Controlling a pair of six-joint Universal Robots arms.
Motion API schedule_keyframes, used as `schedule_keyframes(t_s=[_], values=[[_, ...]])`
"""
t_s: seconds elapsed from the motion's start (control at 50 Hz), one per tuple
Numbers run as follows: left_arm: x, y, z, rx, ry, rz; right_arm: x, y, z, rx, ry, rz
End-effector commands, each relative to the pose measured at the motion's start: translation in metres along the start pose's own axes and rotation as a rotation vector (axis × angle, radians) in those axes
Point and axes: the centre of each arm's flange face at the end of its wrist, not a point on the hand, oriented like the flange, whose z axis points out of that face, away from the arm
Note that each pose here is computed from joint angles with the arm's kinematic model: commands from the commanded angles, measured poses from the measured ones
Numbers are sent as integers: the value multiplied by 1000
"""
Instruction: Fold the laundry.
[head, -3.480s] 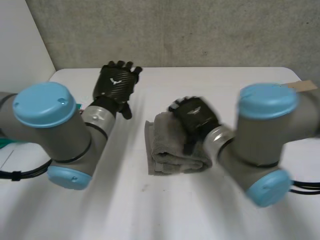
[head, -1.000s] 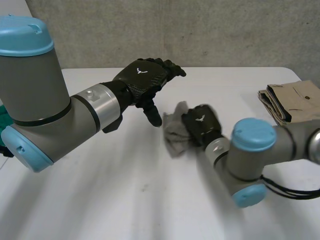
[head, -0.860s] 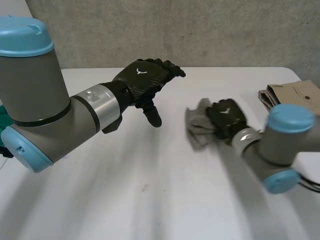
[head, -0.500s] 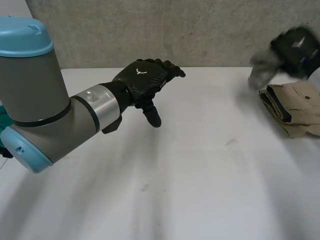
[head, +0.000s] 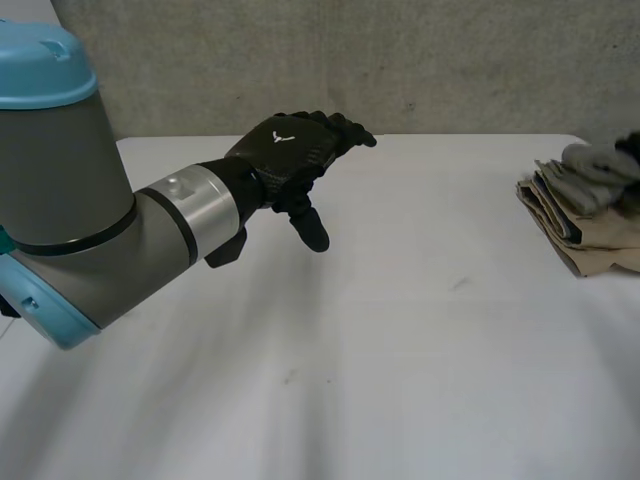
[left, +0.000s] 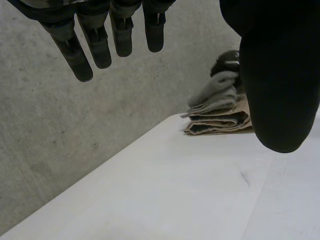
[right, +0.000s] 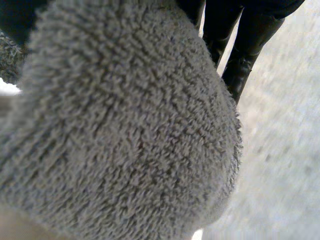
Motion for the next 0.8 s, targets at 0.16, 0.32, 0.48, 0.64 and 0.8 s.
schedule_keyframes(t_s=[0.16,0.32,0.48,0.64,0.8], values=[[2,1,1,9,4,5,22,-7,-60,-192,-22,-36],[2,0,0,11,4,6,46,-71,-75,-475,172,-205],[0,-2,-1,17,-5,8,37,-149,-55,-594,404,-390],[-25,-16,-7,79,-143,45,-70,-222,-8,-287,289,-86],[-137,-12,-13,181,-480,158,-189,-242,-10,-153,65,16]])
